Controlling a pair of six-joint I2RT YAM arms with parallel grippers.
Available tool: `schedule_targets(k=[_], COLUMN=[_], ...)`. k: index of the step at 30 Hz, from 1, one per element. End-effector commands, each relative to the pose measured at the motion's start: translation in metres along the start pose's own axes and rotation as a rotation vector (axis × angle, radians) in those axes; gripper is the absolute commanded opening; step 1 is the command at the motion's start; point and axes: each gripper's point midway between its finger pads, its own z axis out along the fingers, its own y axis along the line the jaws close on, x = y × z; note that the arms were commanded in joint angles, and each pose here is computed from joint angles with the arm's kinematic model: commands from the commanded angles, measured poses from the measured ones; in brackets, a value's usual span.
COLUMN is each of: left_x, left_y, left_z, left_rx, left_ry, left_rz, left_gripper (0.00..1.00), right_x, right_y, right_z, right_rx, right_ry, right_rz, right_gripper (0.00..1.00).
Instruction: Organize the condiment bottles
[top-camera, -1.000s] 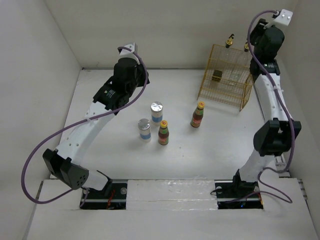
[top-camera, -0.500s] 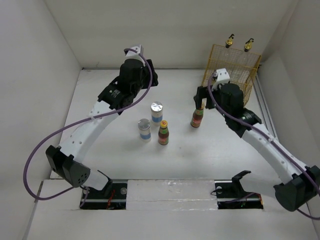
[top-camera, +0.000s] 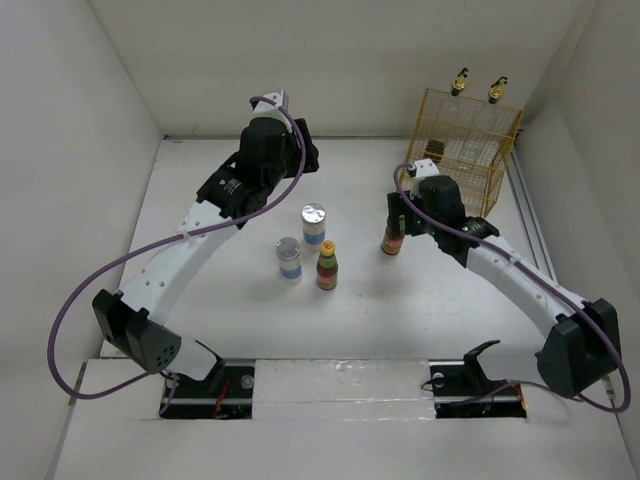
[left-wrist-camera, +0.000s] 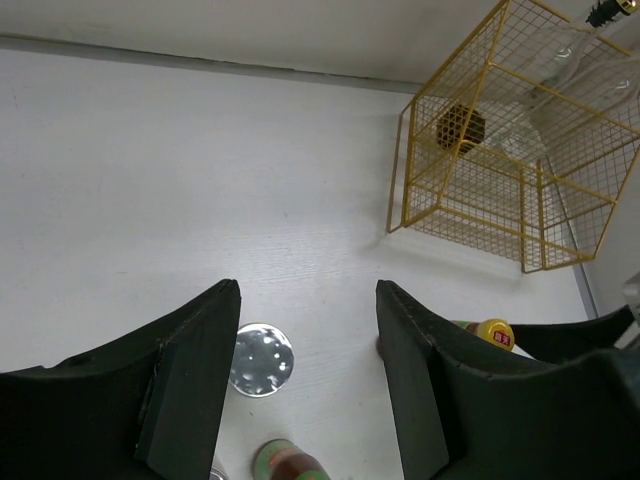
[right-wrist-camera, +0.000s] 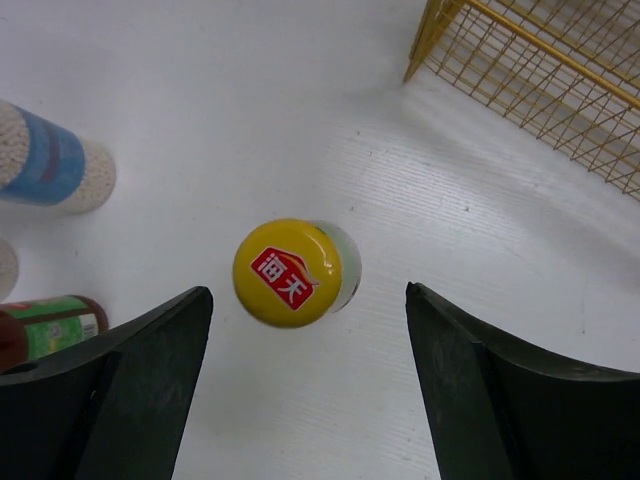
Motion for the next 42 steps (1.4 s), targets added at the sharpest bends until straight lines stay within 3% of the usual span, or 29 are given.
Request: schedule_targets(k=[1,5,10,13,14,16,18,19,24,27,36,42], left_x=[-0.016,-0.011,-0.007,-0.002,-0.002,-0.002,-0.002,-0.002,-0.003,-0.001,-0.005,-0.008], left_y=[-0.011,-0.011,-0.015,-0.019,-0.019,-0.019,-0.019,-0.018,-0.029,-0.033,-0.038,-0.036], left_z=[-0.007,-0.005,-0.005,-0.004,-0.004,-0.004,-0.004,-0.004,-0.004,-0.005,-0.007,-0.012], left_rx=[0.048,0.051,0.074,0.096,0.096,0.096,0.096,0.096,0.106,0.115,0.141,0.135], left_ry=[-0.043,-0.03,-0.017,-0.003,-0.003,-0.003,-0.003,-0.003,-0.006,-0.002,-0.009,-0.022], left_rz=[-0.02,-0.026,-0.036,-0.044,-0.045,-0.045,-0.045,-0.035,0.009,0.013,0.018,0.025], left_gripper=[0.52,0.52,0.52,0.52,0.52,0.52,0.52,0.52,0.56,0.57,0.57,0.57], right_x=[-0.031,-0.033,-0.03,-0.028,-0.028,-0.028,-0.048,-0.059,-0.16,-0.194,-0.293,-0.328], right_y=[-0.004,-0.007,-0.008,-0.007,-0.006,-0.006,-0.004,-0.006,-0.007,-0.017,-0.068,-0.109], right_z=[0.004,0.015,0.028,0.033,0.033,0.033,0.022,0.015,-0.036,-0.042,-0.029,-0.001], right_rx=[0.001,0.006,0.016,0.017,0.008,0.008,0.003,0.013,-0.002,-0.012,0.074,0.134], right_ry=[-0.078,-0.107,-0.099,-0.094,-0.093,-0.093,-0.131,-0.153,-0.356,-0.407,-0.581,-0.614], right_rz=[0.004,0.002,0.001,0.0,0.0,0.0,0.004,0.008,0.03,0.043,0.081,0.106], right_gripper=[0.83,0.76,0.76,0.61,0.48,0.34,0.18,0.16,0.11,0.1,0.07,0.06])
